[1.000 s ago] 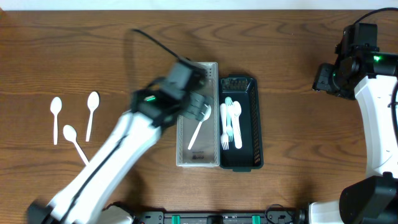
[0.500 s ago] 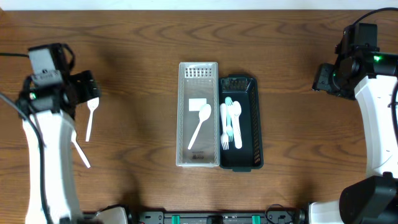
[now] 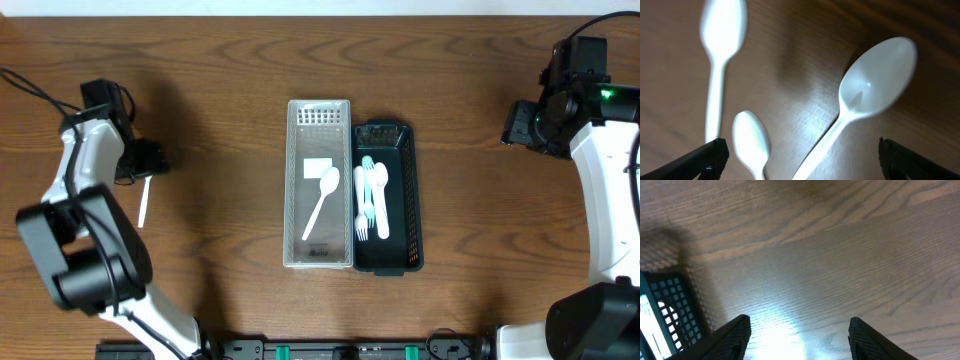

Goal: Pack container
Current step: 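Grasp another white spoon with the left gripper, then carry the spoon into the white basket and release it, then move the left gripper to the lower-left spoon and grasp it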

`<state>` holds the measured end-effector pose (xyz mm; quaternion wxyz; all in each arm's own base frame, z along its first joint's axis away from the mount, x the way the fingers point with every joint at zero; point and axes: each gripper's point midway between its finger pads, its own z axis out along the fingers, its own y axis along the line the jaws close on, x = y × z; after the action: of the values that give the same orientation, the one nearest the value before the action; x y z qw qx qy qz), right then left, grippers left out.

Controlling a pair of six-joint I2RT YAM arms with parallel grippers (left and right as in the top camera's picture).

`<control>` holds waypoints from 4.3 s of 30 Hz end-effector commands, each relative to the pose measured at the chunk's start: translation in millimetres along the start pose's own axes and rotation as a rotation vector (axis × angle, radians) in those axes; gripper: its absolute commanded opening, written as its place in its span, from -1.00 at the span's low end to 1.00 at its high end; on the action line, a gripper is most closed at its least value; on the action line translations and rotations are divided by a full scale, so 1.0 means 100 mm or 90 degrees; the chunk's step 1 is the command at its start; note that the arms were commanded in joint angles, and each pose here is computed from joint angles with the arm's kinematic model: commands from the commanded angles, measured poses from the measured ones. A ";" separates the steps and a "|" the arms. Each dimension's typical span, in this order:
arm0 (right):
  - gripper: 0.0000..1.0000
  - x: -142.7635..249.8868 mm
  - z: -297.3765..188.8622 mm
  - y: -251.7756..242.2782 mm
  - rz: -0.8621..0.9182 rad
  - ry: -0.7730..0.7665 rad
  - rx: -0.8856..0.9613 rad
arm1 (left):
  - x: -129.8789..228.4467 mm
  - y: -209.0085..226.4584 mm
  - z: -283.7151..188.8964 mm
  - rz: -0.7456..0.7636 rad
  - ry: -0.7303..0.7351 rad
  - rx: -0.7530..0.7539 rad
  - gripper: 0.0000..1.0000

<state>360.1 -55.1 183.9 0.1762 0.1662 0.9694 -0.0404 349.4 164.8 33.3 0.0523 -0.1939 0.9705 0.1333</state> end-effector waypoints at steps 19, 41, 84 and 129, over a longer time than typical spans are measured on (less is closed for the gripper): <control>0.33 -0.05 -0.02 -0.03 -0.003 -0.011 0.004 | 0.20 -0.44 0.39 0.159 0.044 0.169 0.98; 0.33 -0.04 -0.02 -0.03 0.002 -0.009 0.004 | 0.27 -0.34 0.45 0.140 0.058 0.168 -0.42; 0.36 -0.12 -0.02 -0.02 0.003 -0.029 -0.001 | 0.89 -2.16 -2.35 0.187 -0.202 0.341 -0.88; 0.37 -0.12 -0.02 -0.02 -0.026 -0.028 0.000 | 0.55 -0.19 -2.42 -0.114 -0.232 0.088 0.81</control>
<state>368.4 -56.0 187.1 0.1933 0.1469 0.9691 -0.0432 304.9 19.1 254.6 0.2625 -0.1442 0.9513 0.0734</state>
